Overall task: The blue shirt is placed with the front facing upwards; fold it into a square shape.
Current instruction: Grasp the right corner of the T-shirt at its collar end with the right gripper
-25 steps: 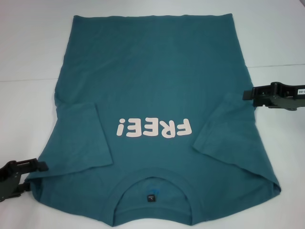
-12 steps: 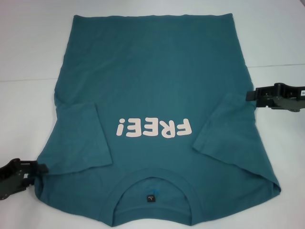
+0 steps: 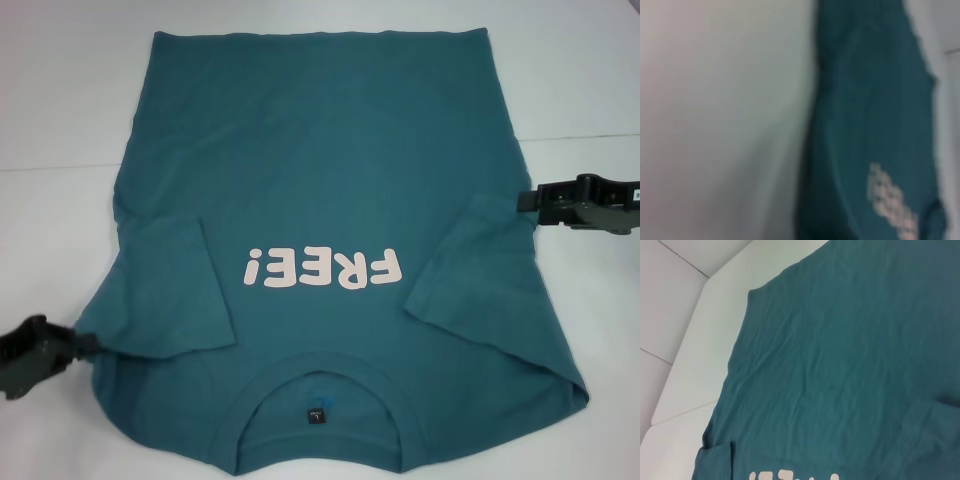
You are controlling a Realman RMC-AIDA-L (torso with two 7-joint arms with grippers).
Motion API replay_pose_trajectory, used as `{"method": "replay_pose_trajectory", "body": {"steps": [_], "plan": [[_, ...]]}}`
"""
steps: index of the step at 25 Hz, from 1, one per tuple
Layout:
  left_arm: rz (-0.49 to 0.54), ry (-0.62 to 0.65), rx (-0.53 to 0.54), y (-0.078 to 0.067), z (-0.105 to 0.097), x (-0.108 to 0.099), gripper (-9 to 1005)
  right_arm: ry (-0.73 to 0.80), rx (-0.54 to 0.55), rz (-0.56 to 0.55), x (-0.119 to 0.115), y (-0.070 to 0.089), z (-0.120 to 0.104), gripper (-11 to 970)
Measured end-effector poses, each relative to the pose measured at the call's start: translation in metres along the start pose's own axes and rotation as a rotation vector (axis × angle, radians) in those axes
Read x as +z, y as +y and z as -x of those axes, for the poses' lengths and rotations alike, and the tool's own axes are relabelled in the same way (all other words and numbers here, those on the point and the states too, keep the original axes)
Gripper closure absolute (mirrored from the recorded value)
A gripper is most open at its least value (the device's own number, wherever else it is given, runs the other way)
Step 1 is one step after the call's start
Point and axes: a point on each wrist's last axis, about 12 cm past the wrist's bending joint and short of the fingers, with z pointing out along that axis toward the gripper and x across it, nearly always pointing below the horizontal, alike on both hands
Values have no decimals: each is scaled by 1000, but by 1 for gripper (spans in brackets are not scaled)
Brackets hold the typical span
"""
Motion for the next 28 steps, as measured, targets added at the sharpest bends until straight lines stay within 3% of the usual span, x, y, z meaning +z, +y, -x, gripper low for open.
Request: {"method": "replay_pose_trajectory", "body": {"steps": [5, 10, 20, 28], "plan": [[-59, -5, 16, -4, 1, -6, 980, 28, -11, 10, -4, 0, -2, 453], [-45, -6, 17, -2, 2, -6, 993, 86, -19, 12, -17, -5, -7, 454], [-28, -13, 22, -2, 4, -4, 995, 365, -25, -50, -68, -13, -25, 454], [-31, -13, 28, -5, 5, 0, 996, 429, -27, -95, -65, -18, -37, 434]]}}
